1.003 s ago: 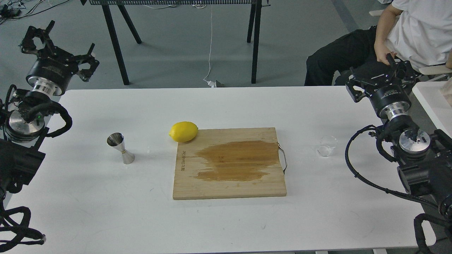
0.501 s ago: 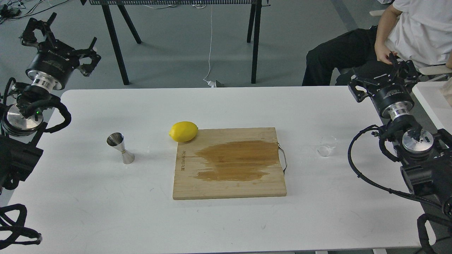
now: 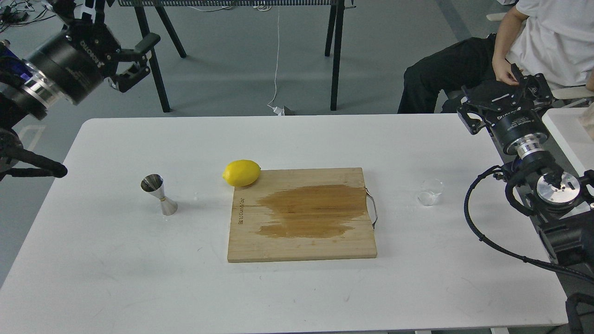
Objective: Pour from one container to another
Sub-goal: 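Raise the left gripper and swing it toward the metal jigger, then lower the left gripper around the metal jigger and close on it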
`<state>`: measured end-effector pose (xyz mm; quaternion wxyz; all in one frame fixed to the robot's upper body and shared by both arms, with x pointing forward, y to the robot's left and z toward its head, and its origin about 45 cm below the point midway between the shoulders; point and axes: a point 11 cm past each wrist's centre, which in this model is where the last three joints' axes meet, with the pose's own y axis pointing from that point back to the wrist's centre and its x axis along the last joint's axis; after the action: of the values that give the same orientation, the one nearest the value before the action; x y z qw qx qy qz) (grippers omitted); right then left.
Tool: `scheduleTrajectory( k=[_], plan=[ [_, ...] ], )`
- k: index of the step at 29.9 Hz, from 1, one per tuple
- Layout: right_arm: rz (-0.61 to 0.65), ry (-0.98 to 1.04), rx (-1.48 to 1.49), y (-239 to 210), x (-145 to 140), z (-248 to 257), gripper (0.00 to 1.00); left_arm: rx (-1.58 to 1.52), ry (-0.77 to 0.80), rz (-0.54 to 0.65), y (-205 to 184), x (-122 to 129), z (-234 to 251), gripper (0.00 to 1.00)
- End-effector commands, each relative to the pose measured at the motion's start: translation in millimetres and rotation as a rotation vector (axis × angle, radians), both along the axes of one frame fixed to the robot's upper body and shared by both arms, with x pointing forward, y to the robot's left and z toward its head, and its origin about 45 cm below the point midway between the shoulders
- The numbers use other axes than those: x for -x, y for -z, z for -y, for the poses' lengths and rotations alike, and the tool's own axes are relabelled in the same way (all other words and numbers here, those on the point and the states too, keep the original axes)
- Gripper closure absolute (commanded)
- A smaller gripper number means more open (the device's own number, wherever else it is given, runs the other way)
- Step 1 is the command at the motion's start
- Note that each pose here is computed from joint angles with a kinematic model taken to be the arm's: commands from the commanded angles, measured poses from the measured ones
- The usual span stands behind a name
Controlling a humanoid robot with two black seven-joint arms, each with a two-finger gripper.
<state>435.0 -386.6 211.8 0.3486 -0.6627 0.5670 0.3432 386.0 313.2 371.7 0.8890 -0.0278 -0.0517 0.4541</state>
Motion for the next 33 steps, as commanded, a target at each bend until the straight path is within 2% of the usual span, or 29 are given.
scheduleTrajectory(
  k=[1,4,7,14,18,22,27,33],
  plan=[
    [-0.002,0.009,0.012,-0.4,4.5,8.8,0.00,-0.154,0.047,0.080,-5.5,15.4,9.6,0.03],
    [-0.010,0.020,0.018,2.3,7.6,14.4,0.00,-0.182,0.069,0.142,-7.3,23.3,13.1,0.04],
    [-0.012,0.021,0.016,3.3,8.0,14.6,0.00,-0.306,0.052,0.211,3.8,27.5,12.1,0.11],
    [-0.015,0.025,0.022,1.8,5.9,17.4,0.00,-0.747,0.043,0.264,81.2,54.6,-4.5,0.11],
    [-0.027,0.017,0.027,5.9,6.1,14.4,0.00,-1.039,-0.001,0.373,114.3,64.7,-26.4,0.11],
    [-0.030,0.010,0.021,8.4,6.0,9.7,0.00,-1.230,0.054,0.393,144.2,79.5,-42.0,0.11],
    [-0.045,0.000,0.040,12.0,7.7,9.9,0.00,-1.549,0.132,0.507,181.1,111.4,-79.5,0.11],
    [-0.067,-0.040,0.090,17.8,8.7,1.9,0.00,-1.603,0.095,0.404,232.0,131.6,-114.0,0.11]
  ],
)
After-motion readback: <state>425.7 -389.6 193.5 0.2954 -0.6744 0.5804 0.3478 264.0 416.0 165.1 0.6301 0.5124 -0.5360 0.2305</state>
